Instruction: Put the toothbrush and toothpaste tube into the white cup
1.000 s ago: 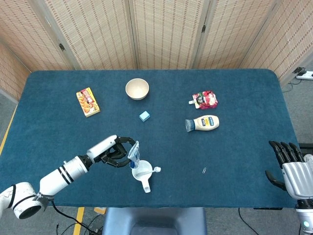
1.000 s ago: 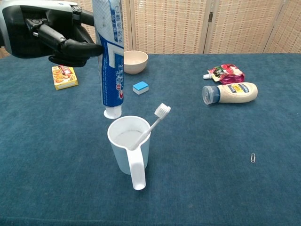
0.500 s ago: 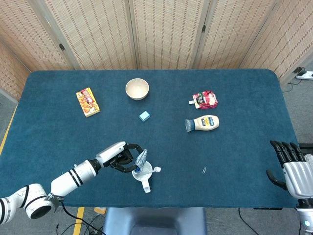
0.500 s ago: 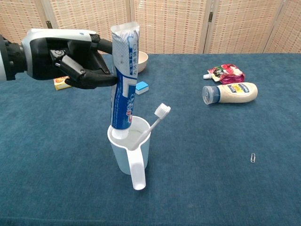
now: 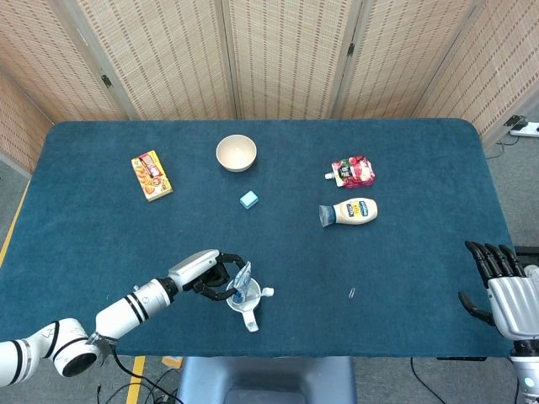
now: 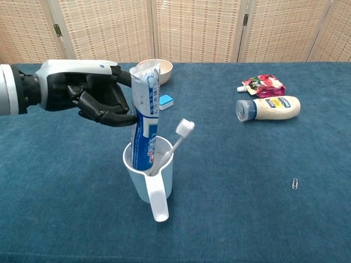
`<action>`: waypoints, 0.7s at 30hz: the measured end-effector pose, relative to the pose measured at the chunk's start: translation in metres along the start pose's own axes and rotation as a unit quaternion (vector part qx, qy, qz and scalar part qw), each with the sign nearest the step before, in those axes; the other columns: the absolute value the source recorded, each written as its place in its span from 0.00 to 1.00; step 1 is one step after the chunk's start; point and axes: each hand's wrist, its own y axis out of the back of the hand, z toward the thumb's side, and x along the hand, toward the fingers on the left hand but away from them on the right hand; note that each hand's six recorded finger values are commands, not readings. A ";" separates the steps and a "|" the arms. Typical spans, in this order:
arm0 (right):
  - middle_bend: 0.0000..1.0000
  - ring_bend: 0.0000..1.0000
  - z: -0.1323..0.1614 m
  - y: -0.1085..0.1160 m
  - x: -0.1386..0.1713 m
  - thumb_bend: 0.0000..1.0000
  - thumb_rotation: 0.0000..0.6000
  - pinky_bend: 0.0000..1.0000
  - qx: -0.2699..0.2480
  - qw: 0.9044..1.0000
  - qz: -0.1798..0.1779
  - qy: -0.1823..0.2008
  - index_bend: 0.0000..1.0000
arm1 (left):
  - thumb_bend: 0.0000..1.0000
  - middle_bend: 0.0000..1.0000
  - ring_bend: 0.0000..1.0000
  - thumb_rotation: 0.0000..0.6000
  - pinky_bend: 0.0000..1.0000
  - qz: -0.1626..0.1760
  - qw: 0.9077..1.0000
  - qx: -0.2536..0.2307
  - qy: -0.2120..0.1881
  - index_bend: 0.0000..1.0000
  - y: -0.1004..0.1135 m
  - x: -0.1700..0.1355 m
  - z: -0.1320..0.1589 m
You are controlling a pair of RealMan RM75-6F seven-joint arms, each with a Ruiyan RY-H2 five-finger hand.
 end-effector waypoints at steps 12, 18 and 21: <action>0.14 0.10 0.000 0.001 0.000 0.21 1.00 0.10 0.000 1.000 -0.001 0.001 0.00 | 0.43 0.98 0.95 1.00 1.00 0.011 1.000 0.014 -0.006 0.24 -0.001 -0.002 -0.001; 0.14 0.10 0.001 0.002 0.001 0.21 1.00 0.10 0.000 1.000 -0.003 0.002 0.00 | 0.43 0.96 0.94 1.00 1.00 0.018 1.000 0.012 -0.008 0.17 0.002 -0.006 0.000; 0.14 0.10 0.001 0.004 0.002 0.21 1.00 0.10 0.001 1.000 -0.005 0.002 0.00 | 0.43 0.96 0.94 1.00 1.00 0.030 0.999 0.012 -0.011 0.17 0.009 -0.009 0.001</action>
